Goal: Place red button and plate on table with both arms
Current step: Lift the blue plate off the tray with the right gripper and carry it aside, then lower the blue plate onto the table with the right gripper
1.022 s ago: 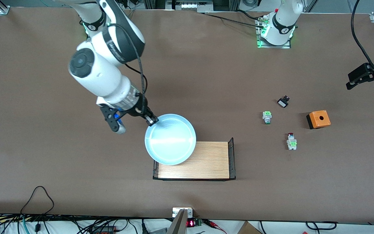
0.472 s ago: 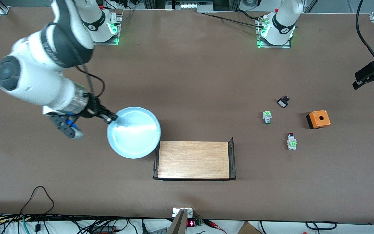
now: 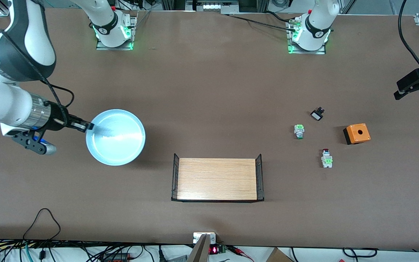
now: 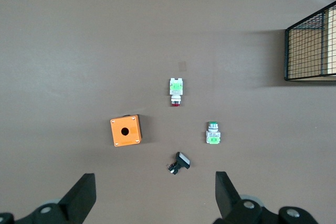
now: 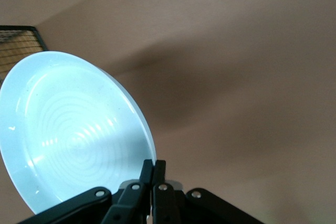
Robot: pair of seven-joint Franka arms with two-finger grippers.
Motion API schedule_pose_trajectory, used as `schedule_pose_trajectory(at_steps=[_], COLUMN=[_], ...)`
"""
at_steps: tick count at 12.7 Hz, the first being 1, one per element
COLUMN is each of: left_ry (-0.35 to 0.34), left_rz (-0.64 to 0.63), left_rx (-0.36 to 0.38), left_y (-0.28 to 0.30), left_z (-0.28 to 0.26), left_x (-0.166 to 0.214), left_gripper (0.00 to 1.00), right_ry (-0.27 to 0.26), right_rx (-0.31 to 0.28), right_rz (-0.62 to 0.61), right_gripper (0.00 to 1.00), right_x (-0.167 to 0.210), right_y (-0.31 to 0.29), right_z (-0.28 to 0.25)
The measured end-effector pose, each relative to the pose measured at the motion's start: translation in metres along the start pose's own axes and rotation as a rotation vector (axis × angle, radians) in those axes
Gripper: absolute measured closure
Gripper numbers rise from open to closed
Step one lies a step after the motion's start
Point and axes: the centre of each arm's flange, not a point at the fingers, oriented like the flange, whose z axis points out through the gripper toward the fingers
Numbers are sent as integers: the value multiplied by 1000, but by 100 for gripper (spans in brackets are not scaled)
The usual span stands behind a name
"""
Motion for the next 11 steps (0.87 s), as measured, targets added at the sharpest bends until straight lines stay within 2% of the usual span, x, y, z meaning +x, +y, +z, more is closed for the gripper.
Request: schedule_pose_trajectory(at_steps=[2, 6, 11], left_ry=[-1, -3, -6], left_rz=[13, 18, 35], left_rx=[-4, -4, -7], left_y=[7, 11, 21], left_z=[0, 1, 2], left_x=[0, 0, 1], left_gripper=[0, 0, 0], right_ry=[-25, -68, -20], right_rx=[-45, -35, -42], right_rz=[-97, -174, -245], right_gripper=[98, 98, 98], right_x=[9, 31, 33], right_y=[39, 117, 153], right_z=[13, 44, 104])
